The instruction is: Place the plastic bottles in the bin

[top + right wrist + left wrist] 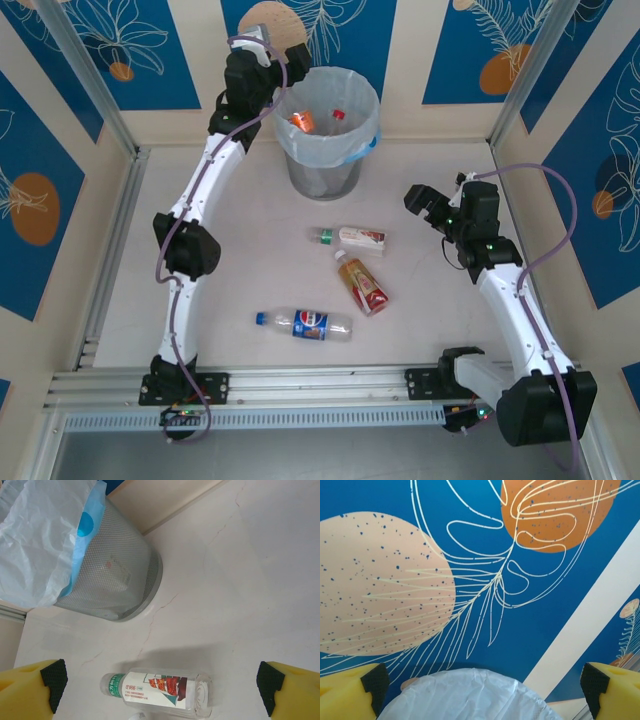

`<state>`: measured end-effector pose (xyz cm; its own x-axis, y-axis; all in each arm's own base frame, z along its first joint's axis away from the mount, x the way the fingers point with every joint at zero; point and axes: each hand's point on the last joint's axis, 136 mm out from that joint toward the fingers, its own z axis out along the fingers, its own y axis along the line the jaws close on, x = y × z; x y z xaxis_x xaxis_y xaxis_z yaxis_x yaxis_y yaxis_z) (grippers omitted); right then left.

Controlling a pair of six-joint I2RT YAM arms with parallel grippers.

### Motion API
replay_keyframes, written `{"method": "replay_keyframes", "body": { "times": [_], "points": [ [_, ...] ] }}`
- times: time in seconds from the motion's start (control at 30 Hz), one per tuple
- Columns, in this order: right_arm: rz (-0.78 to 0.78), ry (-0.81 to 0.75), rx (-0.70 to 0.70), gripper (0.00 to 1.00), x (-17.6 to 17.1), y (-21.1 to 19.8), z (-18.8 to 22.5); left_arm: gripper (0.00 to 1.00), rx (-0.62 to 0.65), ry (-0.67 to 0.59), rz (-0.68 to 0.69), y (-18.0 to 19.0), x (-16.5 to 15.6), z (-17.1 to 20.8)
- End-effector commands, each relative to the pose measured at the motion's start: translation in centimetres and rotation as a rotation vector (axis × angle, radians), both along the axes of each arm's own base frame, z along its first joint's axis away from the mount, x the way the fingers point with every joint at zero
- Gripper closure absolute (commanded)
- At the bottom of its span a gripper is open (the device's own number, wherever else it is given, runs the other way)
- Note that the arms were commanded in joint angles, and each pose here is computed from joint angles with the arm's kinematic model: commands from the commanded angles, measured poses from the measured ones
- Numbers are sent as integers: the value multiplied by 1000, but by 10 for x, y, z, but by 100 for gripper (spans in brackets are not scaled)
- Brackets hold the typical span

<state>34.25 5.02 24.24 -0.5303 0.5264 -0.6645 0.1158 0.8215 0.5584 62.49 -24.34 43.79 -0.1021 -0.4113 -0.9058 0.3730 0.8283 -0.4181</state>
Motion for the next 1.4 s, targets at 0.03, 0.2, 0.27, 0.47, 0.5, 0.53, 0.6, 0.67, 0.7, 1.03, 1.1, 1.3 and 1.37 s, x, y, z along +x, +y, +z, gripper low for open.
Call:
{"method": "replay_keyframes", "body": {
  "times": [0.03,0.2,0.27,0.47,0.5,0.53,0.6,0.67,0.7,1.03,1.1,1.3,1.37],
  "points": [
    [5,-2,8,0,3,1,2,1,26,-46,-11,1,-20,33],
    [9,13,6,0,4,1,-3,1,52,-28,-51,-5,-31,36],
    [12,22,1,0,5,1,-7,1,72,-16,-65,-9,-37,35],
    [65,47,-17,0,8,8,-18,1,118,26,-89,-12,-49,32],
    [78,48,-16,0,9,10,-19,1,122,34,-93,-12,-51,31],
    [92,46,-16,0,9,12,-19,0,126,40,-96,-12,-53,31],
    [131,39,-32,1,10,17,-22,1,135,53,-109,-11,-58,31],
    [185,27,-68,1,10,24,-25,1,145,65,-125,-12,-64,31],
    [216,25,-92,1,10,28,-28,1,152,77,-131,-12,-67,30],
    [617,64,-344,1,0,84,-68,1,198,140,-143,3,-109,-6],
    [706,59,-376,1,-3,94,-75,1,197,146,-142,9,-121,-14],
    [939,77,-458,2,-13,106,-93,1,191,182,-105,30,-154,-47],
    [988,90,-495,3,-13,105,-99,1,188,196,-74,40,-163,-59]
  ]
}}
